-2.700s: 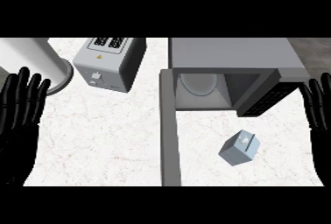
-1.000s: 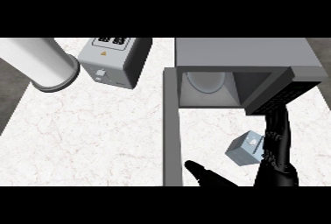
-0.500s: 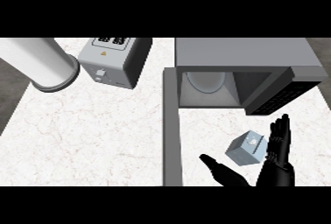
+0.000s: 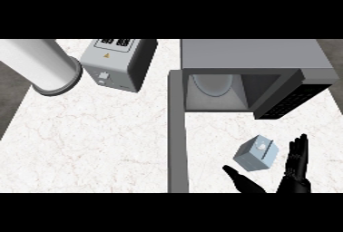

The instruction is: Pick up the milk, place it into the microwave and close the microwave

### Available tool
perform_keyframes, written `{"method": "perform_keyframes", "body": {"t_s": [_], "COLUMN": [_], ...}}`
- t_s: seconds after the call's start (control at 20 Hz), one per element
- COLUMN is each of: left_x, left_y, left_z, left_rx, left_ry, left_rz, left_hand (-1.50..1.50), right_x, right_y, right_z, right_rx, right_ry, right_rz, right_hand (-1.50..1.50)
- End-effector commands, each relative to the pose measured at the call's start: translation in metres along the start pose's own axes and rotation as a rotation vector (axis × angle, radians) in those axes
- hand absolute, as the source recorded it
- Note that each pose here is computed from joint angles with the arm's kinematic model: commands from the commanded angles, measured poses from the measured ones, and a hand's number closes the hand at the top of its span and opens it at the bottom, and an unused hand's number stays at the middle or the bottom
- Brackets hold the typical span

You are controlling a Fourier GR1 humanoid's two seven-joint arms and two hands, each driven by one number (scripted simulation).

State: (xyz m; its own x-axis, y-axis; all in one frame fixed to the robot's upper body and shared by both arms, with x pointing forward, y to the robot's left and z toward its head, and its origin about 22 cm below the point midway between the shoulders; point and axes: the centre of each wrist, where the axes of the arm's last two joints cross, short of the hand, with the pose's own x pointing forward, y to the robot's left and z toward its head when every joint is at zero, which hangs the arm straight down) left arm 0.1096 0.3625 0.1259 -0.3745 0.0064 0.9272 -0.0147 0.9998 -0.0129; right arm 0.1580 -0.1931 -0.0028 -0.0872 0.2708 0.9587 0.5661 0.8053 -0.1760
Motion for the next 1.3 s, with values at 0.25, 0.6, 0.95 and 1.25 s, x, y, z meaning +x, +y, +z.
{"method": "perform_keyframes", "body": {"t_s": [0.25,0.6,0.95,1.25], "left_x": [0.015,0.016,0.014,0.018], "left_y": [0.0,0.006,0.014,0.001], "left_z": [0.007,-0.01,0.008,0.013], "left_rx": [0.002,-0.008,-0.013,-0.008], "left_ry": [-0.006,-0.005,-0.001,-0.001], "left_rz": [-0.015,0.001,-0.002,0.013], "left_hand": [-1.5,-1.5,-1.5,-1.5], "right_x": [-0.057,-0.098,-0.116,-0.15], "right_y": [-0.013,-0.027,-0.009,0.004], "right_z": [0.007,0.005,-0.024,-0.022], "right_rx": [0.015,0.039,0.026,0.038], "right_ry": [0.023,0.019,0.023,0.023], "right_rz": [-0.035,-0.009,0.032,0.018], "right_hand": [-1.5,-1.5,-1.5,-1.5]}}
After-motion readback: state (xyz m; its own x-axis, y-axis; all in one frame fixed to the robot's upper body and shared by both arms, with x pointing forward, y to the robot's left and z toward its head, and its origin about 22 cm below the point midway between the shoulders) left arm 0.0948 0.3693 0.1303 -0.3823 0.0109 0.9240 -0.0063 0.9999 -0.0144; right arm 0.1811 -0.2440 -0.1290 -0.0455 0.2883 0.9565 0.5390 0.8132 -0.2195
